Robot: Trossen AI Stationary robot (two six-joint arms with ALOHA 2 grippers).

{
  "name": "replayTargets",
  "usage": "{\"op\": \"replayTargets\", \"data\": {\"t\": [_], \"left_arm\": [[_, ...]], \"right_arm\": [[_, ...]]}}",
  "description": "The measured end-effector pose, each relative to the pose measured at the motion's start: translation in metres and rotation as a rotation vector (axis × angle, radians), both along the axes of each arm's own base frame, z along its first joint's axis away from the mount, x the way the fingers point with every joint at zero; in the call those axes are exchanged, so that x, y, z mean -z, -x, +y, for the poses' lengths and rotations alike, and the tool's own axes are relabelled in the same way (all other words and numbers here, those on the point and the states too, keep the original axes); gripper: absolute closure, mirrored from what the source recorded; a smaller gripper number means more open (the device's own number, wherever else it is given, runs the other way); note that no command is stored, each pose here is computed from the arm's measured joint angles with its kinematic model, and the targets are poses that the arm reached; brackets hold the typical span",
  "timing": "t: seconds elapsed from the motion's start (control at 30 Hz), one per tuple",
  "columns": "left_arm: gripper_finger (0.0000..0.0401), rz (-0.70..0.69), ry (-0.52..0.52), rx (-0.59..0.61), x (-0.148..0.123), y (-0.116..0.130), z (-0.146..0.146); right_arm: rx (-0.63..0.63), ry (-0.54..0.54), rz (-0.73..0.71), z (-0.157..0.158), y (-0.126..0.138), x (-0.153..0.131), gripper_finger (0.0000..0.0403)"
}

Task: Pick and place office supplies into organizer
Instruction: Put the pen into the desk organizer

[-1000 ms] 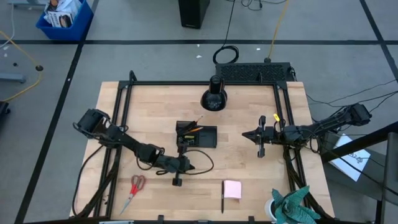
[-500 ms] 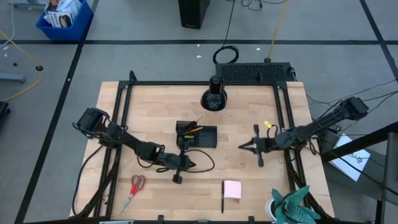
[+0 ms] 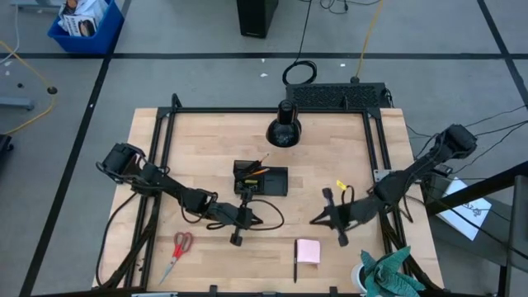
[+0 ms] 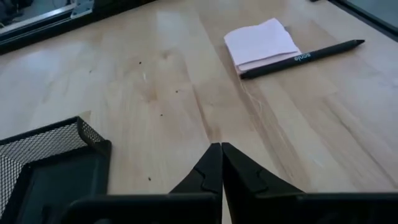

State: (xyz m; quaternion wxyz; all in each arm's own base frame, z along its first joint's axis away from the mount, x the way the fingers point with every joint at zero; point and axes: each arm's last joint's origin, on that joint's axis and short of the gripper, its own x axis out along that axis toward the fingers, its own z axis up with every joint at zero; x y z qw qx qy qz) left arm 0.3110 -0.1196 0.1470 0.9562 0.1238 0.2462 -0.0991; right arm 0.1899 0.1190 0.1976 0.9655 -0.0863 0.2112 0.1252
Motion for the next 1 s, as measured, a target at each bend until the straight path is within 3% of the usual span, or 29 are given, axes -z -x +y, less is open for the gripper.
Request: {"op": "replayTargets", "data": {"t": [0.17, 0.37, 0.5, 0.63, 0.83, 1.0], "left_arm": [[0.0377, -0.037, 0.006, -0.022, -0.006, -0.002, 0.003], [0.0389, -0.102, -0.023, -0.008, -0.012, -0.007, 0.01], [0.0397, -0.105, -0.059, -0.006, -0.011, -0.008, 0.014], [0.0382, -0.126, -0.084, -0.02, -0.021, -0.006, 0.016], [0.0375, -0.121, -0.067, -0.032, -0.039, 0.003, 0.019], [0.0391, -0.122, -0.012, -0.056, -0.048, 0.008, 0.019]], "right_arm": [[-0.018, 0.004, 0.039, 0.019, -0.013, -0.002, 0.0399], [-0.036, 0.008, 0.049, 0.03, -0.023, 0.002, 0.0399], [-0.072, -0.071, 0.101, 0.037, -0.03, 0.006, 0.0399], [-0.084, -0.15, 0.157, 0.055, -0.043, 0.007, 0.0399], [-0.155, -0.185, 0.423, 0.095, -0.061, 0.03, 0.0399], [-0.123, -0.18, 0.581, 0.114, -0.068, 0.056, 0.0399]]}}
